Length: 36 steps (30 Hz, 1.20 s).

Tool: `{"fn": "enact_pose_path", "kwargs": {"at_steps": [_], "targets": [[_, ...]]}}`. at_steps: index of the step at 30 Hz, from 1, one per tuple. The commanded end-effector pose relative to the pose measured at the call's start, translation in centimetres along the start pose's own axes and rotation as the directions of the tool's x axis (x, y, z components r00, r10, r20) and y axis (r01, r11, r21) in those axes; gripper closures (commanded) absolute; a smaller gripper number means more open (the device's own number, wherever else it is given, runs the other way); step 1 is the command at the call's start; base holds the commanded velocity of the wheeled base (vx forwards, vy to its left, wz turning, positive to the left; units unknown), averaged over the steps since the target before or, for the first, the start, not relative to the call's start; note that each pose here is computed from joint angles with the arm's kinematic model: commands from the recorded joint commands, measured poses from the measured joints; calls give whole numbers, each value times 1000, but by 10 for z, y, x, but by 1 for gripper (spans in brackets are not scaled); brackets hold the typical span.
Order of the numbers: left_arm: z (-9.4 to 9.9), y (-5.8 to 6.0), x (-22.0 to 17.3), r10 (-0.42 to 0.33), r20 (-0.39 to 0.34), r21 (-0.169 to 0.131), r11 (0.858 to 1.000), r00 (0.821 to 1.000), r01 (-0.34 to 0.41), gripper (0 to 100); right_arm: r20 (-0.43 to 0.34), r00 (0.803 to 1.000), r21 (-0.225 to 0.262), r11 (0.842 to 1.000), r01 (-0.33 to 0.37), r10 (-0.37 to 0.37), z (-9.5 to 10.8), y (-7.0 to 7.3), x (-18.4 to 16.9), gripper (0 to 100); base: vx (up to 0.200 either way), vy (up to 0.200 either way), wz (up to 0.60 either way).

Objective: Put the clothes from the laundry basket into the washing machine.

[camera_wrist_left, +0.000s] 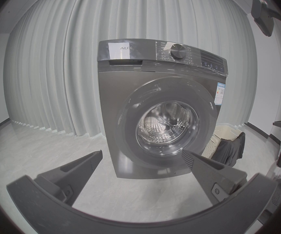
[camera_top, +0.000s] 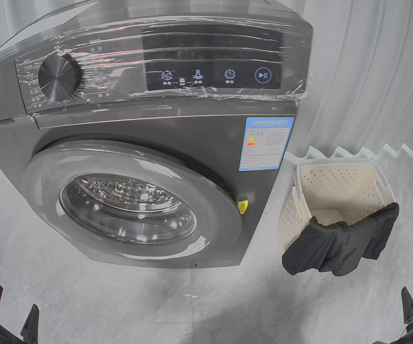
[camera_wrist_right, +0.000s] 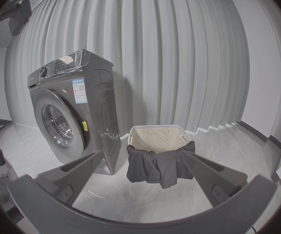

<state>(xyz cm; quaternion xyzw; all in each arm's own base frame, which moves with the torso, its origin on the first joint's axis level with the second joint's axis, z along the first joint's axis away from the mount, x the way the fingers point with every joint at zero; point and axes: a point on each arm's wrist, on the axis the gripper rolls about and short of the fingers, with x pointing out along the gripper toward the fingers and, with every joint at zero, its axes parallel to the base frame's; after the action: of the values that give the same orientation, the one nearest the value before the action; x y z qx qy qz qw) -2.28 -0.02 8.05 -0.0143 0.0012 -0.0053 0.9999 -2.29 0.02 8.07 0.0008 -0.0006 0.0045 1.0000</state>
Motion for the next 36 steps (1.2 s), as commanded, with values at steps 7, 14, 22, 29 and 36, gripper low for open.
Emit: {"fn": "enact_pose_path", "kwargs": {"at_steps": [7,14,22,29,36], "targets": [[-5,0,0,0,2,-1,1000,1000,0,0,-1,1000,0,1000,0,0,-5,0,0,0,0,200,0],[-5,0,0,0,2,-1,1000,1000,0,0,-1,1000,0,1000,0,0,-5,0,0,0,0,200,0],[-5,0,0,4,2,1,1000,1000,-4,0,-1,1000,0,1000,0,0,-5,0,0,0,0,75,0],[-5,0,0,3,2,4,1000,1000,-3,0,-1,1000,0,1000,0,0,-5,0,0,0,0,0,0],[-5,0,0,4,2,1,1000,1000,-4,0,-1,1000,1,1000,1,-1,-5,0,0,0,114,0,0]]}}
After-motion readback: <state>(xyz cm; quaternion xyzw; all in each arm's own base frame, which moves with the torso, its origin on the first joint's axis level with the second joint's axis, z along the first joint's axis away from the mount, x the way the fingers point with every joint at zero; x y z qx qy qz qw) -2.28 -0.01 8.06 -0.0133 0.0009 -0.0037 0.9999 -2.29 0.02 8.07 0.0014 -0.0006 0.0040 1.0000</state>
